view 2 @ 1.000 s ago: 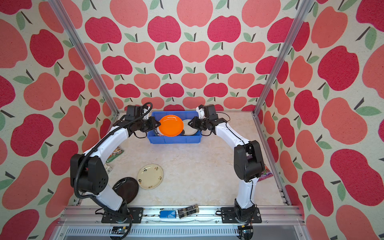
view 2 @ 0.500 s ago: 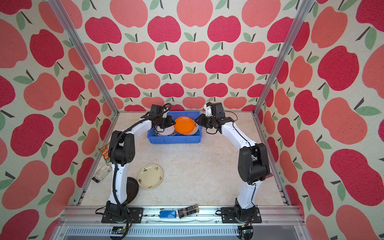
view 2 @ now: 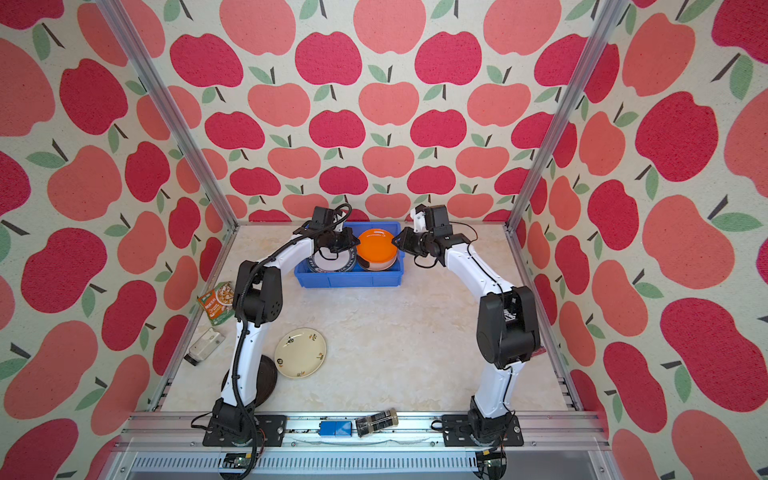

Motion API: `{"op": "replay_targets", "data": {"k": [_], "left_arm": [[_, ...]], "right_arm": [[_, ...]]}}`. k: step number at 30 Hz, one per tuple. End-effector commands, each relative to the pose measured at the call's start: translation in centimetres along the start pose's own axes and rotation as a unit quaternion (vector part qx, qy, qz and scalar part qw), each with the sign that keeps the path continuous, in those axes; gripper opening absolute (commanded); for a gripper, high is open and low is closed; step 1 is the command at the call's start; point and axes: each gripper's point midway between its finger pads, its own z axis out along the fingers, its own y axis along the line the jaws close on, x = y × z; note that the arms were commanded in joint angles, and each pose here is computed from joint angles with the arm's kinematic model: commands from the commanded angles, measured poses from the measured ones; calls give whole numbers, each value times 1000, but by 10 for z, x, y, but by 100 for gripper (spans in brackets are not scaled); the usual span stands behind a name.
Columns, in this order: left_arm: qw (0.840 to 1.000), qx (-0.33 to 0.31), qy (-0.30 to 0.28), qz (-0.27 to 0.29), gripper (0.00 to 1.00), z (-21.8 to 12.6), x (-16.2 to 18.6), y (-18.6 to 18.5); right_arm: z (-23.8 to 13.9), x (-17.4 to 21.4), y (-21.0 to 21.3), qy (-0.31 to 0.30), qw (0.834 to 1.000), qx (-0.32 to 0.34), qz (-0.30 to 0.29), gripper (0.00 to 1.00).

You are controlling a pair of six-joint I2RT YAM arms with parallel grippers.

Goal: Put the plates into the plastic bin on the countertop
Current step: 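Lower the orange plate into the bin against the cream plate with the left gripper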

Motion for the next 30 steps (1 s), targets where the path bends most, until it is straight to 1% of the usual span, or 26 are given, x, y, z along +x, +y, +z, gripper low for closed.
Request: {"op": "replay_targets", "data": {"k": [1,10,11,14,16,17,21,24,25,26,28,30], "left_arm": [[1000,-13,20,-2,0,13,10,7],[999,-27,25,4,0,18,17,10],[999,-30,26,5,5,18,19,11],[999,-35,24,8,27,18,18,11],[999,-39,22,15,35,17,17,9],[999,-41,21,20,38,16,16,7],[999,-33,15,27,41,13,10,-3],[999,-34,9,39,47,10,6,-12],[998,-35,6,47,59,8,4,-18],[998,-39,2,53,68,5,1,-21],[997,-44,-5,65,75,0,-4,-29],[996,-45,-12,73,84,-6,-11,-37]], "right_arm": [[-11,0,1,4,1000,-3,3,27],[-15,-2,5,-1,1000,-5,1,27],[-15,-3,5,-2,1000,-6,1,27],[-17,-3,6,-5,1000,-5,1,27],[-18,-3,7,-6,1000,-5,0,27],[-18,-3,7,-6,1000,-5,0,27],[-20,-1,8,-6,1000,-6,-1,27],[-23,-1,11,-8,1000,-8,-4,27],[-25,-1,12,-8,1000,-7,-5,27],[-26,-1,14,-9,1000,-7,-6,27],[-30,-1,16,-11,1000,-7,-11,27],[-33,0,20,-14,1000,-8,-13,27]]}}
